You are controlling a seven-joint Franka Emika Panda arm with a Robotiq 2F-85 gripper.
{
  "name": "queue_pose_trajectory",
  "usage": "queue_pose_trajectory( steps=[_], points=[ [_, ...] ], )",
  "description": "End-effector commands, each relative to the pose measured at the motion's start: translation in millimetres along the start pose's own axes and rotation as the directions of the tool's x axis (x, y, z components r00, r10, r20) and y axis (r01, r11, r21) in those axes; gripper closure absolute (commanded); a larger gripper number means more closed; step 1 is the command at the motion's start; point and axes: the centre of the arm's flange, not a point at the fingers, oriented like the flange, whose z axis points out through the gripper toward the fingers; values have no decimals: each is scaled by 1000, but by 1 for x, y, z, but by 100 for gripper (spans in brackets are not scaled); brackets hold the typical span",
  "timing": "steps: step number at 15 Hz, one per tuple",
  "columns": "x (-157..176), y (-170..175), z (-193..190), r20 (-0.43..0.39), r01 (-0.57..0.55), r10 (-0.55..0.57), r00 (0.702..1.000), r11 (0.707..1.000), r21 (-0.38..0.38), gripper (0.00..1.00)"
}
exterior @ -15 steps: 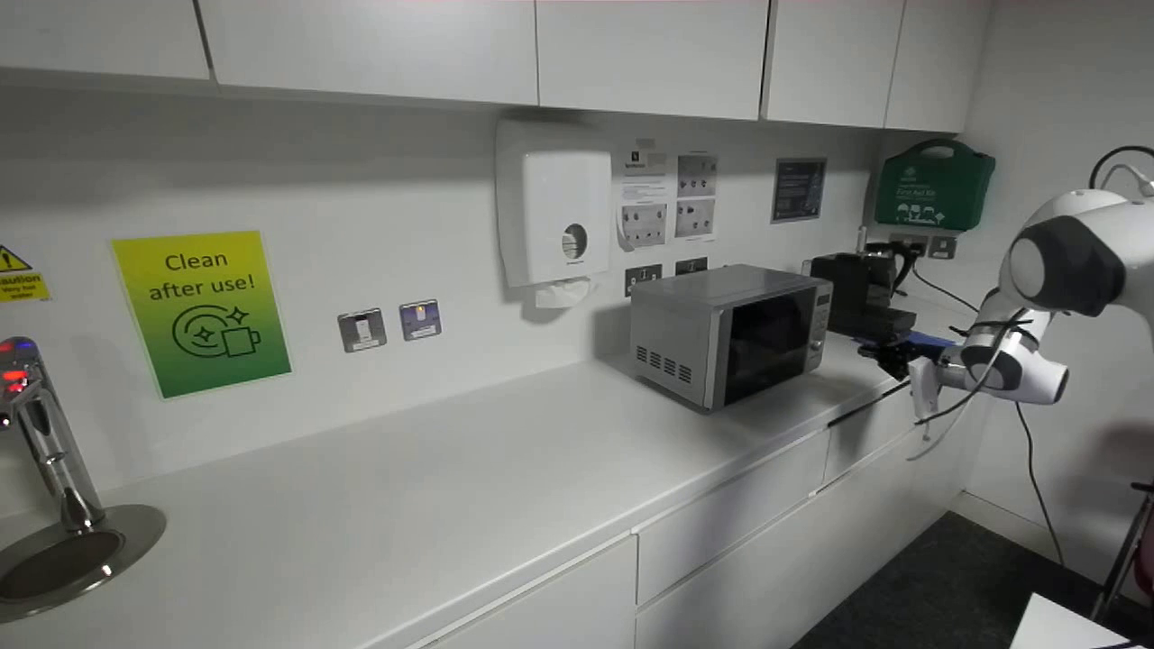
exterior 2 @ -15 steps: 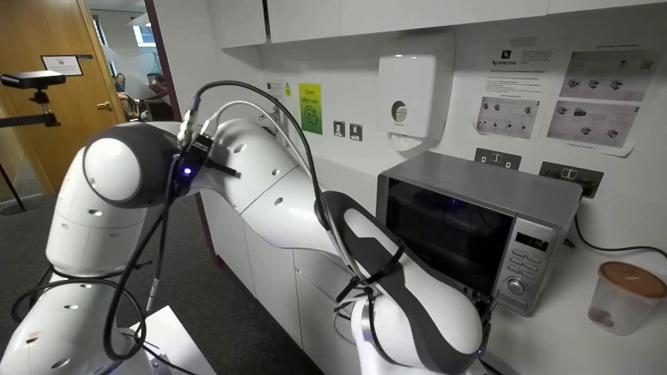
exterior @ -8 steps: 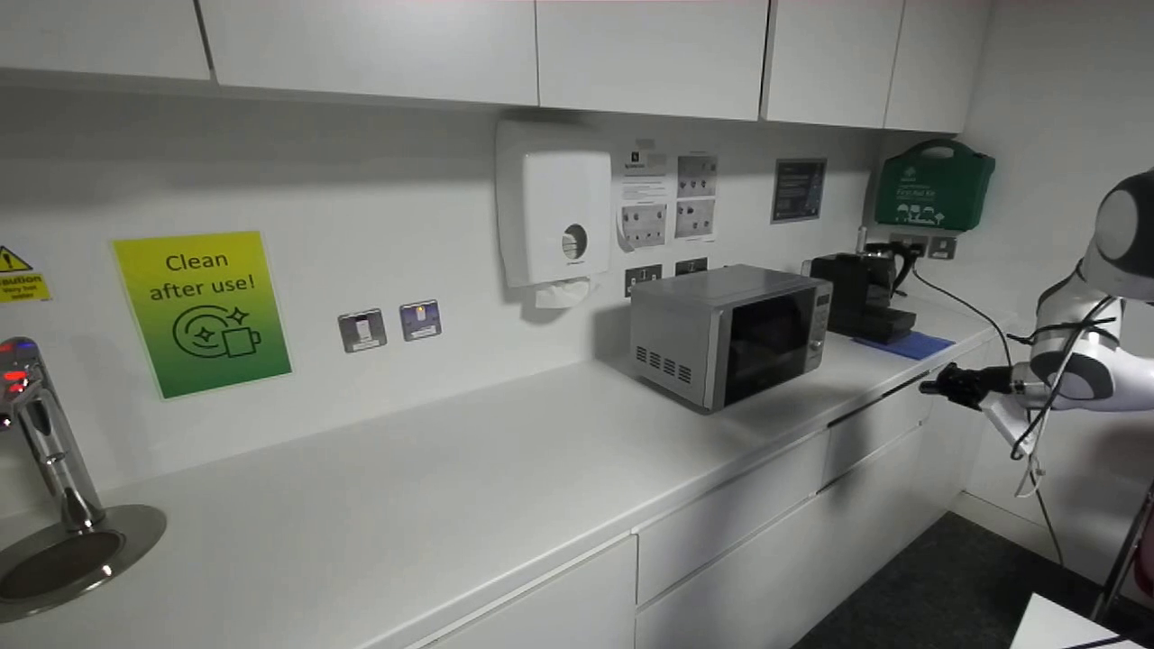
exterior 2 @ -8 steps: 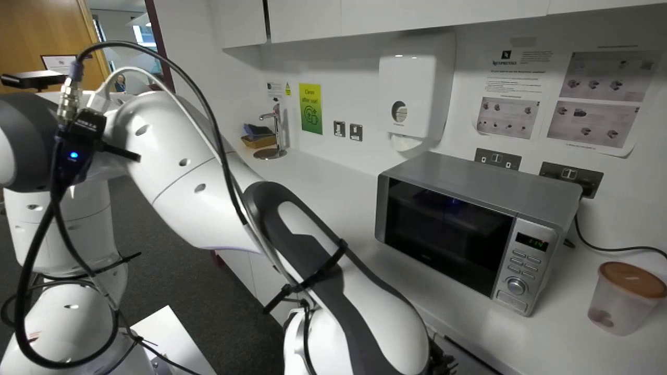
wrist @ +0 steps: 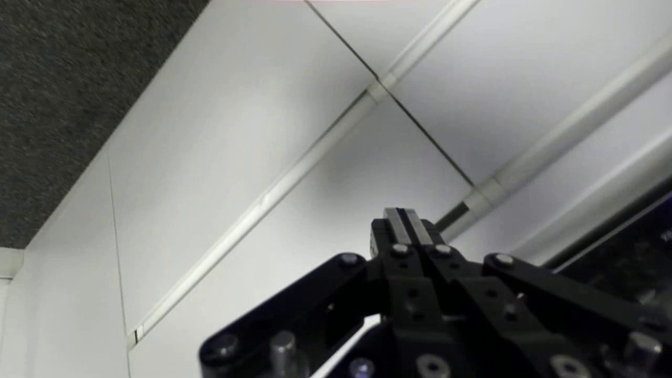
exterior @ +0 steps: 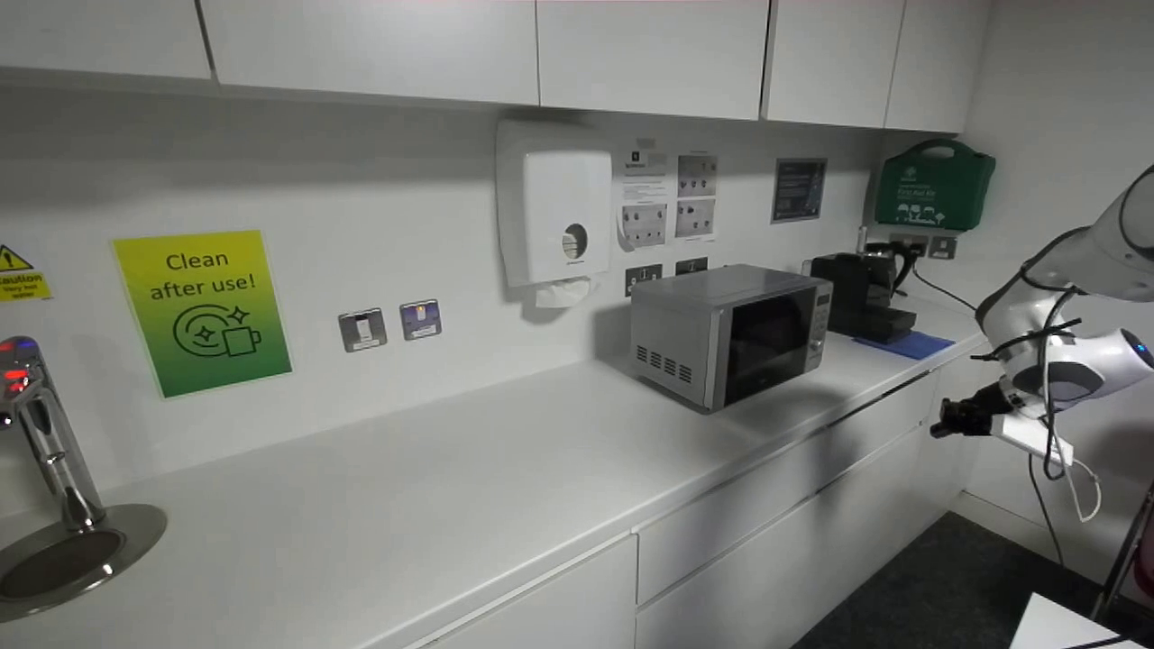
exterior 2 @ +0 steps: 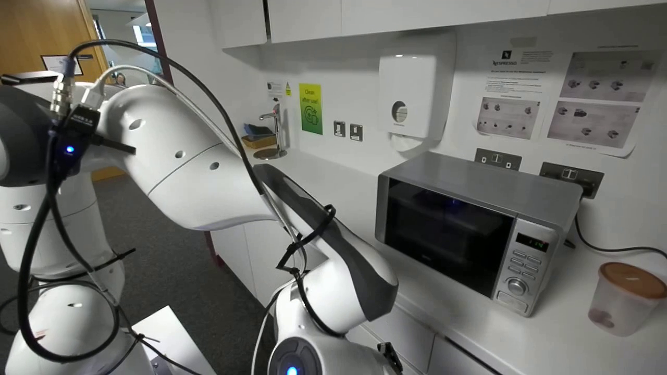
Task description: Press a button on the microwave
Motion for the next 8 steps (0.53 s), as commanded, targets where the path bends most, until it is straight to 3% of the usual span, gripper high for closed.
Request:
queue_pose_trajectory(
  steps=[1, 4, 7, 8],
  points=[
    [1, -20, -2, 151, 34, -20, 988, 995, -91, 100],
    [1, -27, 6, 217, 61, -30, 976, 989, -138, 100],
    [6, -29, 12, 232, 68, -33, 972, 987, -147, 100],
    [7, -26, 16, 203, 70, -45, 978, 991, -117, 75]
  ],
)
